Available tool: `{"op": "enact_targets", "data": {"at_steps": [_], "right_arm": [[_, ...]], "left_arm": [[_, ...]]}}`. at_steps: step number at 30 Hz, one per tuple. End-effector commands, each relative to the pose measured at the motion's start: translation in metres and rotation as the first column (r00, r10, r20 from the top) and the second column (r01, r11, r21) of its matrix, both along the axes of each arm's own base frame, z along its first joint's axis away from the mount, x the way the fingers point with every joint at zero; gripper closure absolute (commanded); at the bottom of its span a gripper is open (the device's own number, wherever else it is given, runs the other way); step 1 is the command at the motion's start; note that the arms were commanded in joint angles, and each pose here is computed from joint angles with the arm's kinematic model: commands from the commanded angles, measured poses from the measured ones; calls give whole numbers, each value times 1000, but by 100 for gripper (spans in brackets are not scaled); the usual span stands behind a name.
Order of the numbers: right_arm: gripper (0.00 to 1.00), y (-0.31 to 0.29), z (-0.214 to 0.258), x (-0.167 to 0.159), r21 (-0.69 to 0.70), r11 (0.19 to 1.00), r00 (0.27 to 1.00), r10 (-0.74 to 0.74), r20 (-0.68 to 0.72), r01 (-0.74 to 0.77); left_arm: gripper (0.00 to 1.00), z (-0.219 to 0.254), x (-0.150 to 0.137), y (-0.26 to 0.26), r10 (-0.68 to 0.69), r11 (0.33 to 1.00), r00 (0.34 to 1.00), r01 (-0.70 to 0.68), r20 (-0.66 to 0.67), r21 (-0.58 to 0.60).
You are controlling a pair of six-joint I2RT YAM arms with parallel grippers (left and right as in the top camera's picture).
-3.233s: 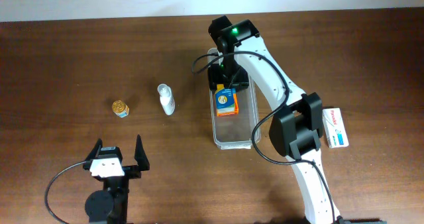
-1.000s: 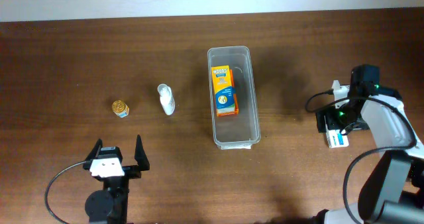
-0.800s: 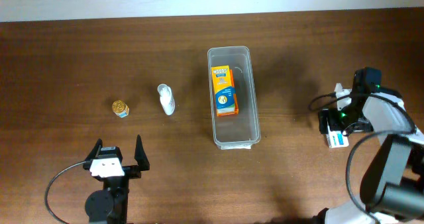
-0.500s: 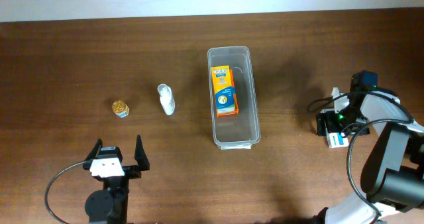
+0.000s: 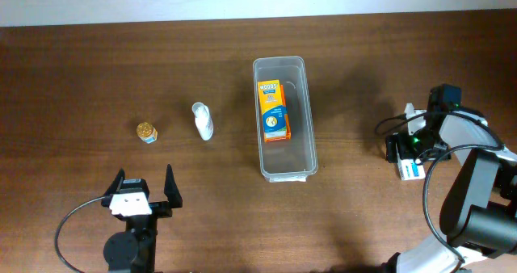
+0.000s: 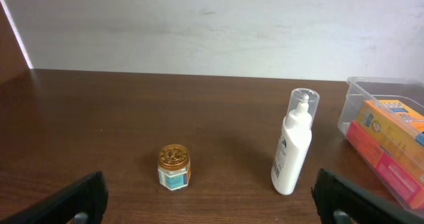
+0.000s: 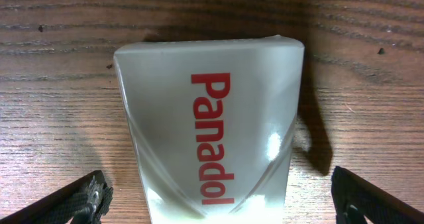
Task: Pack container
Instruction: 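Lower the right gripper around the Panadol box and close on it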
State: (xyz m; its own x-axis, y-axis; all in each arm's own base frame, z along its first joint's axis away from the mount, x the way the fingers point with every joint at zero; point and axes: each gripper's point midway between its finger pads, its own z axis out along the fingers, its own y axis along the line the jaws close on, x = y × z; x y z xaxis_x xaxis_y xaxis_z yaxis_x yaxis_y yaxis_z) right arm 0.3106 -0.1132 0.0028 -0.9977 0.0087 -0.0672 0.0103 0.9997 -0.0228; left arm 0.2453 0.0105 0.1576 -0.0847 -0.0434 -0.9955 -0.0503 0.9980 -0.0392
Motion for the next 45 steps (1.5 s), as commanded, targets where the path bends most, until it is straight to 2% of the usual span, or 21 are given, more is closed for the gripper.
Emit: {"op": "enact_targets", "data": {"at_steps": [1, 27, 29, 33, 45], "right_arm": [[0, 2, -5, -3, 18, 1000, 1000, -4, -10, 5], [0, 9, -21, -9, 63, 998, 998, -2, -57, 6], [6, 8, -21, -9, 61, 998, 998, -2, -57, 6], [28, 7, -21, -9, 55, 998, 998, -3, -59, 6], [47, 3, -10, 5, 48, 997, 997, -65, -29, 66]], "left_arm": [[0, -1, 0, 0, -4, 1000, 1000, 4, 1, 15], [1, -1, 0, 0, -4, 1000, 1000, 4, 1, 15], [1, -1, 0, 0, -4, 1000, 1000, 4, 1, 15], [1, -1, 0, 0, -4, 1000, 1000, 4, 1, 15], [1, -1, 0, 0, -4, 1000, 1000, 4, 1, 15]]}}
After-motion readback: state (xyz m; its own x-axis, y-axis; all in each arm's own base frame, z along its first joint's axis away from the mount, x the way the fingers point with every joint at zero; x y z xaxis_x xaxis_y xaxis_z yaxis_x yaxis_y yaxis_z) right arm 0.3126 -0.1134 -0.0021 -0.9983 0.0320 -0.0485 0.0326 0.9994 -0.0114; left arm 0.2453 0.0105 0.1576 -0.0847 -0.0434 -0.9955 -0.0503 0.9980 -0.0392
